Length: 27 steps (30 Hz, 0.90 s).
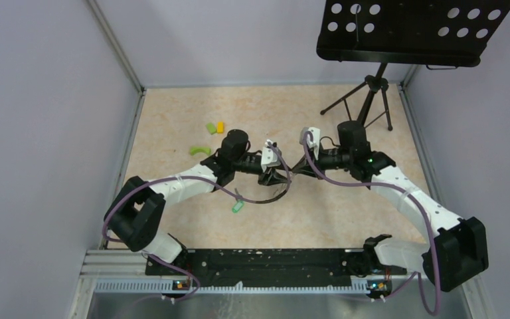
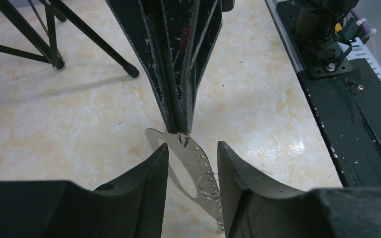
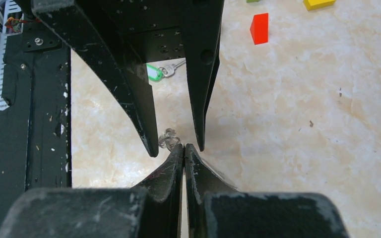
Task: Put the keys on the keyring
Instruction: Adjust the keyring.
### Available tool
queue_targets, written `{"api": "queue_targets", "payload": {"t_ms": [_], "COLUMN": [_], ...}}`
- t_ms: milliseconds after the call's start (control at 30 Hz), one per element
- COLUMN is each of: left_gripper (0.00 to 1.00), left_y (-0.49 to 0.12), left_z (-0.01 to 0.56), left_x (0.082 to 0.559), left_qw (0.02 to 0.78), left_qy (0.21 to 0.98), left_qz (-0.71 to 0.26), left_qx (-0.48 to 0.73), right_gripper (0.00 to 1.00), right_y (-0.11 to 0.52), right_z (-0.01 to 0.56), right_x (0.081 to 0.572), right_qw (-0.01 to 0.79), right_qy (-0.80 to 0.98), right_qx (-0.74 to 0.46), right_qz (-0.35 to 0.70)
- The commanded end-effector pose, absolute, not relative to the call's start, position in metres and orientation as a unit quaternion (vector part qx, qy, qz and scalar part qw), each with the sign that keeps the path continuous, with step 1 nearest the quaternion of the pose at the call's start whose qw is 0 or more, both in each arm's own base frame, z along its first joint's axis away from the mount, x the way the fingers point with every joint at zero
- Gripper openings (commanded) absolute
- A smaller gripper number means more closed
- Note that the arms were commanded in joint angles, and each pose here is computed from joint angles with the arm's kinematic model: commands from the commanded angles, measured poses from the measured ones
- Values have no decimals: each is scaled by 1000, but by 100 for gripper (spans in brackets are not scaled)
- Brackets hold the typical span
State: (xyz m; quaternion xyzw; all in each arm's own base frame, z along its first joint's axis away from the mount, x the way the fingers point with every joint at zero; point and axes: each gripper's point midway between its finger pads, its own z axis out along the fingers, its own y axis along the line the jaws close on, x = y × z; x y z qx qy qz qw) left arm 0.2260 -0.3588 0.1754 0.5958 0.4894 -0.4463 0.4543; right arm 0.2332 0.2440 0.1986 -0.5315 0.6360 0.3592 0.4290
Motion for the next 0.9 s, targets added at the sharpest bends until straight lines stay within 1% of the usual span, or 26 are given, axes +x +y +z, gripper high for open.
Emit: {"api": "queue_targets", "payload": {"t_ms": [0,300,567,633,667,867], "left_gripper": [42,22,8,2,0,0], "left_y": [-365,-366,-368,-368,-369,-364], "left_z": [206,205,208,208,208,205], "left_x": [230,228,228,228,228,226], "left_qw": [483,477,474,473,472,474], "left_qy": [460,457,453,454,454,447], "left_qz": [-454,-461,-467,-468,-469,-455], "left_qx": [591,593,593,593,593,607], "right_gripper": [0,0,0,0,0,0], "right_y": [248,250,250,251,251,248], "right_z": [213,215,212,211,211,216], "right_x": [229,225,224,223,223,224], "right_qw": [456,455,449,448,447,452], "right_qy": [600,597,597,597,597,603], "right_qx": [-543,-540,-541,-540,-540,-531], "right_qz": [371,382,387,390,391,387]}}
